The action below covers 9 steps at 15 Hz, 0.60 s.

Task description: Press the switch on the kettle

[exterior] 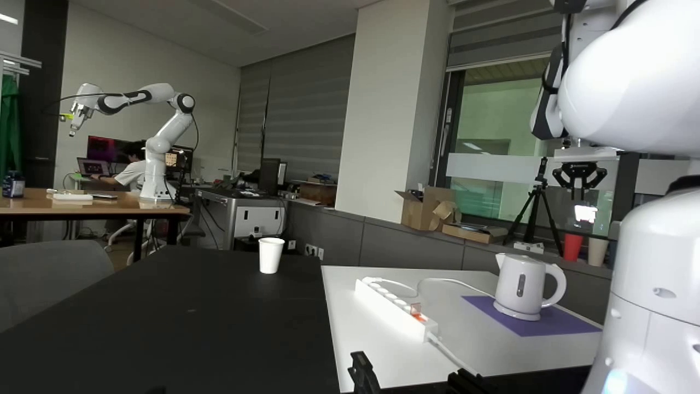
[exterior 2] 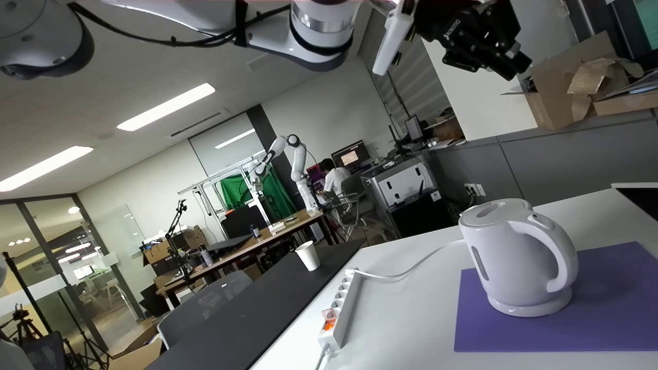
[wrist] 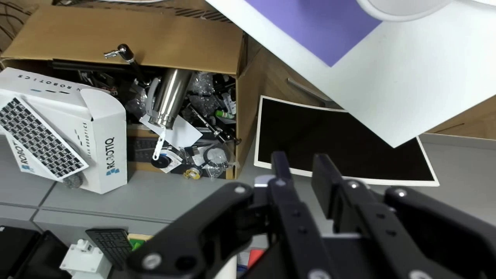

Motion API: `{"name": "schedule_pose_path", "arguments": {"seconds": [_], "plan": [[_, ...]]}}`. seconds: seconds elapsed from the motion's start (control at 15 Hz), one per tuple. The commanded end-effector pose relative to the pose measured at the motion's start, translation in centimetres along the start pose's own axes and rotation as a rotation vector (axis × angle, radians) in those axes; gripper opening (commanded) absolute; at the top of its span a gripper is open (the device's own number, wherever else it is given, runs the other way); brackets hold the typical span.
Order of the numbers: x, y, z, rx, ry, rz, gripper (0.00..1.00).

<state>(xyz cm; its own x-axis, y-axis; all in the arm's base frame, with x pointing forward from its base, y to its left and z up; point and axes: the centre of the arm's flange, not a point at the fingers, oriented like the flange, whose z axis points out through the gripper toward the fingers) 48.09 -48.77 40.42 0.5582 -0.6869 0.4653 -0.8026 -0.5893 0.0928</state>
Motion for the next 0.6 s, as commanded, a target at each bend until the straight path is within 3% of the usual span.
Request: {"name": "schedule_pose_path", "arguments": {"seconds": [0.0,0.53], "plan": [[0.9,0.2,1.3,-0.04,-0.029,-0.005,0.0],[0.6,1.2,1.9,-0.086,-0.056,-0.039,0.0]]}}
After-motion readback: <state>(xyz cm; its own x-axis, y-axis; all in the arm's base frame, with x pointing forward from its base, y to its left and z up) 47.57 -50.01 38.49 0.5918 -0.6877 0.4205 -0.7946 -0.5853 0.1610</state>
